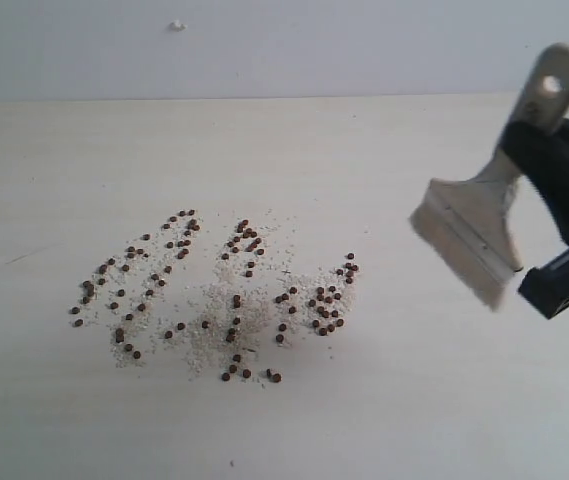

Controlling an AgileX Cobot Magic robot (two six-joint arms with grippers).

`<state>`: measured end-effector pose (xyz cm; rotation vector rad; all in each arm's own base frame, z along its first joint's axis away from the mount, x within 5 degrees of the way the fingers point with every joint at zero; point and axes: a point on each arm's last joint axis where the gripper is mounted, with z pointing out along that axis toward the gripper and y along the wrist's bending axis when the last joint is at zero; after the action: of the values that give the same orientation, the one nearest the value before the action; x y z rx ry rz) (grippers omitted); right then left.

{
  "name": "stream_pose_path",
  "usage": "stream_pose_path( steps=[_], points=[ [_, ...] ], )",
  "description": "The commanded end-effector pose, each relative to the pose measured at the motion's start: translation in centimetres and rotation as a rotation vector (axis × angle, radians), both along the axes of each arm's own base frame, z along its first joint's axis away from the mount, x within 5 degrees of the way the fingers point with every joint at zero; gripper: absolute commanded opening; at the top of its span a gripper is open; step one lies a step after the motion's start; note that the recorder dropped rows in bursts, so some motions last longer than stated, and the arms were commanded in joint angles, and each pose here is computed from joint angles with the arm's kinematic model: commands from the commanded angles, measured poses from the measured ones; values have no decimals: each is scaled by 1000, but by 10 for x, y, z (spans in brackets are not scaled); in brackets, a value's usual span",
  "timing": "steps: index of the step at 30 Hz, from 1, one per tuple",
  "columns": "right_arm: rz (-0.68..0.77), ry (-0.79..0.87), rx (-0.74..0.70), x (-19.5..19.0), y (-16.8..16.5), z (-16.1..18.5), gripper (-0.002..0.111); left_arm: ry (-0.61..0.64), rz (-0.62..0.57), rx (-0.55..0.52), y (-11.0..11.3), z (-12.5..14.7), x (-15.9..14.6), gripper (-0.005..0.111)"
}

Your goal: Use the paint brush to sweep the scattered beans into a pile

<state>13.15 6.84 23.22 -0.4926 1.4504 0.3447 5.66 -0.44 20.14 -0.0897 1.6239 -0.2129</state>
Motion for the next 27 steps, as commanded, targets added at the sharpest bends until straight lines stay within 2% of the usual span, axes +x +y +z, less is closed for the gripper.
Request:
stream_pose_path(
  steps=[1, 6, 15, 17, 21, 24, 27],
  points=[
    [-233, 40, 94, 2, -23, -9, 0, -4, 3, -3, 0, 0, 0, 0],
    [-298, 78, 70, 13, -24, -15, 0, -4, 3, -3, 0, 0, 0, 0],
    [-472, 169, -35, 57, -23, -25, 0, -4, 3, -3, 0, 0, 0, 0],
    [-449, 196, -45, 65, -18, -28, 0, -4, 3, -3, 0, 0, 0, 0],
    [-258, 167, -191, 77, 4, -31, 0, -4, 3, -3, 0, 0, 0, 0],
    [-202, 187, -107, 86, 14, -27, 0, -4, 3, -3, 0, 0, 0, 0],
    [-267, 238, -48, 95, 13, -26, 0, -4, 3, -3, 0, 0, 0, 0]
  ],
)
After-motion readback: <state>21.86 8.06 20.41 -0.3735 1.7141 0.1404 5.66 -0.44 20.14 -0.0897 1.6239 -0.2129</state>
